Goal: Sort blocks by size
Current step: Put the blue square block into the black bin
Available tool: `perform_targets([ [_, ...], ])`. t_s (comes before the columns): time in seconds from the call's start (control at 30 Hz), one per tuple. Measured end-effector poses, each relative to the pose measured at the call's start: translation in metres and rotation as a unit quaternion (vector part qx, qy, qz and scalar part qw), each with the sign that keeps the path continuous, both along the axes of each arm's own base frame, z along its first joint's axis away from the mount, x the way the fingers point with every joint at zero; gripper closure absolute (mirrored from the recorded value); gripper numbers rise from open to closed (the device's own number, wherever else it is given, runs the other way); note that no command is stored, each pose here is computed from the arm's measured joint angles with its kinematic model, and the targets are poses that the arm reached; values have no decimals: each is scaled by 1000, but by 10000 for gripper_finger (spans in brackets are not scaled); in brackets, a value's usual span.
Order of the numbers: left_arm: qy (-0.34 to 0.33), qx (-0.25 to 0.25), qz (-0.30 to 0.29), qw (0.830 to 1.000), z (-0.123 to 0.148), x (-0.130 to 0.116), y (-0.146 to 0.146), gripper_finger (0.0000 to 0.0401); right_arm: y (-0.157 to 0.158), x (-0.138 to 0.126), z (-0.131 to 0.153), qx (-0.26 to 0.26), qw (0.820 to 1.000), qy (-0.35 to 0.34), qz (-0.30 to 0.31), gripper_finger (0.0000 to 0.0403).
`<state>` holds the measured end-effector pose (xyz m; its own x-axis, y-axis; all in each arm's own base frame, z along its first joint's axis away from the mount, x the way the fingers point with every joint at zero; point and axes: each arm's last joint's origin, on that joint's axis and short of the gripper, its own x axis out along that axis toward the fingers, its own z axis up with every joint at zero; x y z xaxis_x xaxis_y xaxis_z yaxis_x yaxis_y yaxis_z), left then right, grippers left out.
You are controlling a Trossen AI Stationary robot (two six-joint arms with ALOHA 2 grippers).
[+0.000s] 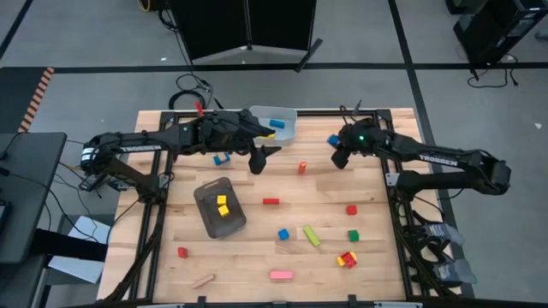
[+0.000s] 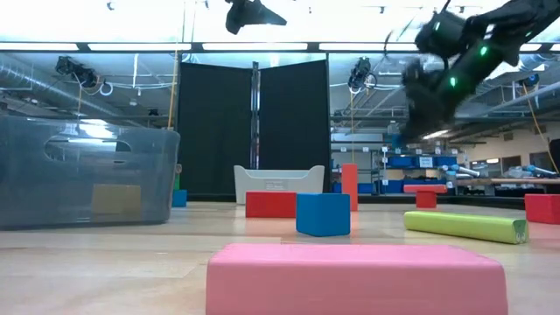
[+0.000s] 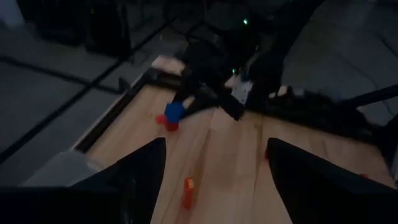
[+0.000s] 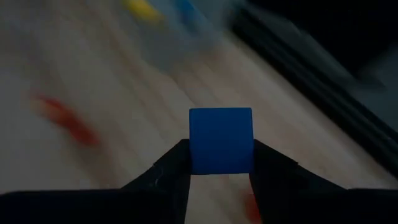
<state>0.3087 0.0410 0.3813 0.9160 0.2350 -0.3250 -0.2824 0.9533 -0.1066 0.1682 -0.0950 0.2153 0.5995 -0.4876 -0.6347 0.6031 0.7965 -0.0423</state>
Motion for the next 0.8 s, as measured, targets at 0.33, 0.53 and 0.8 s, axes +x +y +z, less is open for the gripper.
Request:
perform_targets([
  [0.33, -57, 36, -12, 998, 38, -42, -24, 115, 35, 29, 46, -16, 917, -256, 307, 258],
  [0.53, -70, 45, -9, 996, 52, -69, -40, 115, 52, 51, 51, 14, 837, -331, 437, 258],
  [0.8, -55, 47, 18, 997, 54, -89, -62, 115, 81, 103, 16, 27, 853, -347, 389, 258],
])
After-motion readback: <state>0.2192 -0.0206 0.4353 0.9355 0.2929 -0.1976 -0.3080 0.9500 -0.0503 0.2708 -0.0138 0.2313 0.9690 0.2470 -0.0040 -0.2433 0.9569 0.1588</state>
